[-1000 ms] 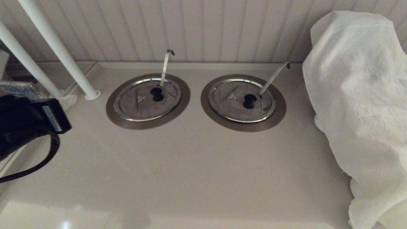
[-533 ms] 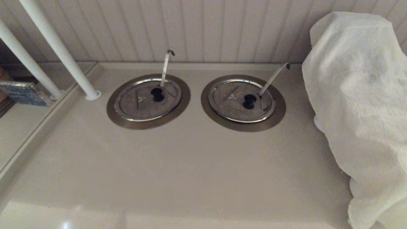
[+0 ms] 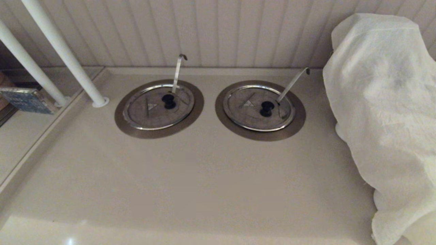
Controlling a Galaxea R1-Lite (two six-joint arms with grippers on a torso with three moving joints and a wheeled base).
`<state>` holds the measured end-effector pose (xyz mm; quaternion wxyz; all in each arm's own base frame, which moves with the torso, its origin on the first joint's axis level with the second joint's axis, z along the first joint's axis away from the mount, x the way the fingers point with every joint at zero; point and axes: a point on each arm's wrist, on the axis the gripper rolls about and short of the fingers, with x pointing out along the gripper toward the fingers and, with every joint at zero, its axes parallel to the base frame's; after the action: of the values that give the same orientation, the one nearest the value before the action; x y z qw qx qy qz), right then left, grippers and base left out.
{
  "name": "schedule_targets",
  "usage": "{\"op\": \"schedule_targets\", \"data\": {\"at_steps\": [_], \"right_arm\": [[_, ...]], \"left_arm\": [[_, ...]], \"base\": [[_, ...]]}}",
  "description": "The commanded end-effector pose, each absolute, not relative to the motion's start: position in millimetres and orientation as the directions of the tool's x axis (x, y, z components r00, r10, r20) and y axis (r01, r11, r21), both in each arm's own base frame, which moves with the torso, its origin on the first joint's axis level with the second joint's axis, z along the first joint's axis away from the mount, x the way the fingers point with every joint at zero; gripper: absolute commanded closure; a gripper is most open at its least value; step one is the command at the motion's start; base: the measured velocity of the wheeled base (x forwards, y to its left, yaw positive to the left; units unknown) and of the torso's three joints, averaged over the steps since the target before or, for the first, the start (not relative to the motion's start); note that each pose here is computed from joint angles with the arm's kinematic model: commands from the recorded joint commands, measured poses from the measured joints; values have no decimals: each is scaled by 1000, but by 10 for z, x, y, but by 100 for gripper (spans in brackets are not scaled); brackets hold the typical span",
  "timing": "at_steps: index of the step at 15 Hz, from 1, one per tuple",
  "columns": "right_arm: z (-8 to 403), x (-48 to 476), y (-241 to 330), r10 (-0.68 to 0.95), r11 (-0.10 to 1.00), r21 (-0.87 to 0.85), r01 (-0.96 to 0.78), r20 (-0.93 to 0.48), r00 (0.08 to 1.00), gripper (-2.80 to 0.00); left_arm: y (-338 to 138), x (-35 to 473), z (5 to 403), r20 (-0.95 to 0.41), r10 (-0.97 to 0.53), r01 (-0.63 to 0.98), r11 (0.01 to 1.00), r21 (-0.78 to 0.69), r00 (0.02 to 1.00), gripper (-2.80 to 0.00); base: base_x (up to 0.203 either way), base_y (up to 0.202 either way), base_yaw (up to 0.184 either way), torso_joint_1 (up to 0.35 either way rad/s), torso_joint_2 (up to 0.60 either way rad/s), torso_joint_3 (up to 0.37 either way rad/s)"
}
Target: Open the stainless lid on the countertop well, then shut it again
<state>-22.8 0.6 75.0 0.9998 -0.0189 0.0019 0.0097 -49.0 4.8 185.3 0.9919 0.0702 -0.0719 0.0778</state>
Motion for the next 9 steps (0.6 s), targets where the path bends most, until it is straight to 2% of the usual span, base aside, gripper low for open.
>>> {"op": "schedule_targets", "data": {"at_steps": [1,3,5,7,9], "right_arm": [[745,-228,6,21,999,-38,-21,-5,1000,-280],[745,-228,6,20,999,-38,-20,-5,1000,-280],[745,-228,6,21,999,-38,-21,-5,1000,-280],[745,-228,6,20,999,-38,-20,-5,1000,-280],[745,-228,6,20,999,-38,-20,-5,1000,-280]], "left_arm": [[35,-526,1395,162,119,-143,979,145,979,0],[31,-336,1010,45,114,-121,977,177,992,0],[-1,-240,783,0,-19,19,990,141,1000,0],[-2,-227,751,0,-26,26,1000,9,1000,0],[0,-227,754,2,-15,15,1000,12,1000,0]], "base": [[0,0,0,0,0,0],[0,0,0,0,0,0],[0,0,0,0,0,0],[0,0,0,0,0,0],[0,0,0,0,0,0]]}}
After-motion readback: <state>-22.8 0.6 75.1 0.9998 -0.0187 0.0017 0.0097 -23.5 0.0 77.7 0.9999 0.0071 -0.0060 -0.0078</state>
